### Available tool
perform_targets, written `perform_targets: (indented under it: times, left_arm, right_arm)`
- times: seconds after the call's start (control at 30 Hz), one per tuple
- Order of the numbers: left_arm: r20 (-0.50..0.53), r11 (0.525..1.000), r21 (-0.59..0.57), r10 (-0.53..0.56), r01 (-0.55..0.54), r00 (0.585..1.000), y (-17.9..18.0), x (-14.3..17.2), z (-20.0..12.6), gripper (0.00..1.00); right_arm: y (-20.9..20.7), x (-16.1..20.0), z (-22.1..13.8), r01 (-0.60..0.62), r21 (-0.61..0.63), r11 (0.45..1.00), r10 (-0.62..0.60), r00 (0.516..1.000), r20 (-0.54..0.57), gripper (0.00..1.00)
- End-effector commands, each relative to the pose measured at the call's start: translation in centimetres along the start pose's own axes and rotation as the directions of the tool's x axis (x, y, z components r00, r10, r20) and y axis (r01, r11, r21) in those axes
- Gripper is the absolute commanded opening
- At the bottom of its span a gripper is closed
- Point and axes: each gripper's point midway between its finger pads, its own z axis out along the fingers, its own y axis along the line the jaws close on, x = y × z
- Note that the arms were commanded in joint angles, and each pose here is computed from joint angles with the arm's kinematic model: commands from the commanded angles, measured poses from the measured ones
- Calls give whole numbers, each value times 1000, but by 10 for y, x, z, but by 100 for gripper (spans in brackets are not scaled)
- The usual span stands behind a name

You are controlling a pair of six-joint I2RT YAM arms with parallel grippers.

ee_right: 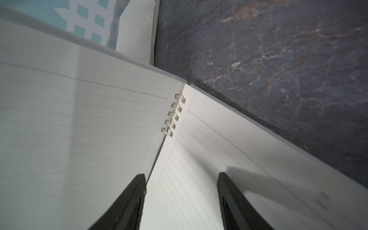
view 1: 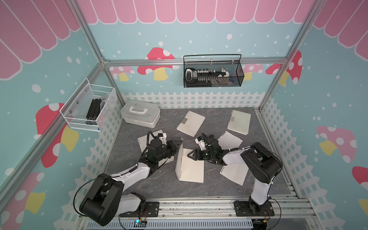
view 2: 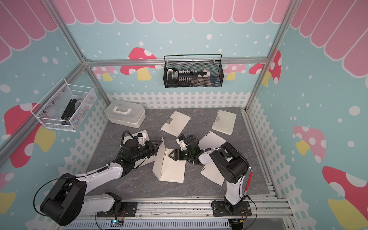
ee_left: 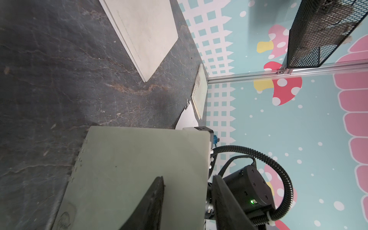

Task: Tear off pages from different notebooks
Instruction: Open the notebook at the center of the board.

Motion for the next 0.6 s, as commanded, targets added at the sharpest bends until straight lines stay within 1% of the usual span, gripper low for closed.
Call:
perform_targets:
  times: [0.0,0.07,0.1,0.13,0.23,0.27,0.33,0.4,0.5,0.57]
  left_arm:
    - [13,1000,-4,-10,10,1000,5,-1,3,39]
    - [4,1000,-30,-8,8,1000,10,0,6,38]
    - [-1,999,-40,-9,9,1000,13,1,7,36]
    - [0,999,-50,-12,12,1000,16,1,7,32]
    - [-2,997,-82,-13,13,1000,24,1,9,28]
    - [-2,996,-89,-11,11,1000,24,1,9,25]
    - [1,995,-97,-8,8,1000,25,0,9,9]
    - [-1,992,-126,8,-8,1000,26,-2,9,6]
    - [5,978,-204,48,-46,999,30,-7,6,0]
    - [-14,963,-253,86,-87,996,30,-2,4,0]
  right_arm:
    - [-19,21,4,-55,38,998,57,997,-50,61]
    - [-18,20,4,-54,35,998,56,997,-50,61]
    - [-18,20,4,-52,35,998,53,997,-48,61]
    - [-18,20,4,-52,34,998,53,997,-50,61]
    - [-17,20,4,-48,30,998,49,998,-51,61]
    - [-17,20,4,-47,29,998,48,998,-51,61]
    - [-16,20,4,-44,24,999,45,998,-53,61]
    - [-13,19,4,-42,12,999,42,998,-54,61]
    - [-4,12,0,-37,-18,999,36,998,-43,62]
    - [3,6,-5,-30,-37,999,29,999,-30,63]
